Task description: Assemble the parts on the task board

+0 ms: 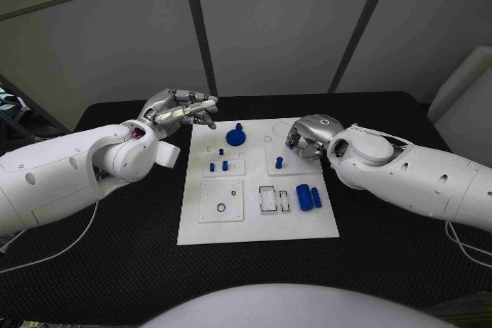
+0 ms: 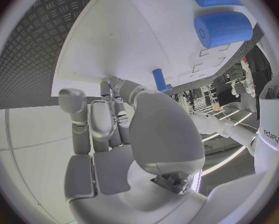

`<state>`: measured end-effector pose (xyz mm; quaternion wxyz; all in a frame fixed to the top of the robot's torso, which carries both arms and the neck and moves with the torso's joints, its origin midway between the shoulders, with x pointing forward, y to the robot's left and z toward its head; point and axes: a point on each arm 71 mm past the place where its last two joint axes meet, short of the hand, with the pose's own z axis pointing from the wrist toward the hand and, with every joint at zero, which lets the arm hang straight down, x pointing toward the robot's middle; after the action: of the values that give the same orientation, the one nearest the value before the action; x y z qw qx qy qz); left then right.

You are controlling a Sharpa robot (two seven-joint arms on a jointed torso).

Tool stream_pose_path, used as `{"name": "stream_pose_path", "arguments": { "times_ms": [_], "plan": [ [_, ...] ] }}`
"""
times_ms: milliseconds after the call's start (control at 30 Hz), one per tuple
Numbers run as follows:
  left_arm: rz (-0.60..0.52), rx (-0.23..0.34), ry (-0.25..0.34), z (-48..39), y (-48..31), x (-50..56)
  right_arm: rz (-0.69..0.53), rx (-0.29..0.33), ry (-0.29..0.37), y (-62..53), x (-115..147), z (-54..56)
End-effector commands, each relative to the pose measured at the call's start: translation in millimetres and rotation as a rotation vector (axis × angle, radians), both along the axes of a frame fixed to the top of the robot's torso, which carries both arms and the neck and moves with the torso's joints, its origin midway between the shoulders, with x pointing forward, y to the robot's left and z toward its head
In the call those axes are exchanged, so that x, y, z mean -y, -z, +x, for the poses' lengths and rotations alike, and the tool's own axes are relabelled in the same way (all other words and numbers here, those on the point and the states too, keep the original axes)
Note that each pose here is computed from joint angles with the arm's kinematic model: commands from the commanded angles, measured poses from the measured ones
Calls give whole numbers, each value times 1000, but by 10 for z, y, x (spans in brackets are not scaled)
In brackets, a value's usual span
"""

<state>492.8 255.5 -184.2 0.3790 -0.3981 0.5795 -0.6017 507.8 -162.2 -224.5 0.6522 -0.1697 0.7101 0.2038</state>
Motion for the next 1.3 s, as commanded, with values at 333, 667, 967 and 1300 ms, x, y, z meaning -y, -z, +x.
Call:
{"name": "stream_pose_path", "arguments": {
  "times_ms": [333, 667, 967, 1300],
  "plan": [
    [-6, -1, 6, 7, -5, -5, 54, 85, 11, -108, 47, -28],
    [-4, -3, 3, 11, -1, -23, 84, 104, -5, -187, 68, -144],
    [-3, -6, 4, 13, 3, -22, 168, 139, -73, -453, -137, -361],
    [1, -13, 2, 24, 13, -16, 236, 133, -188, -640, -573, -616]
  ]
}}
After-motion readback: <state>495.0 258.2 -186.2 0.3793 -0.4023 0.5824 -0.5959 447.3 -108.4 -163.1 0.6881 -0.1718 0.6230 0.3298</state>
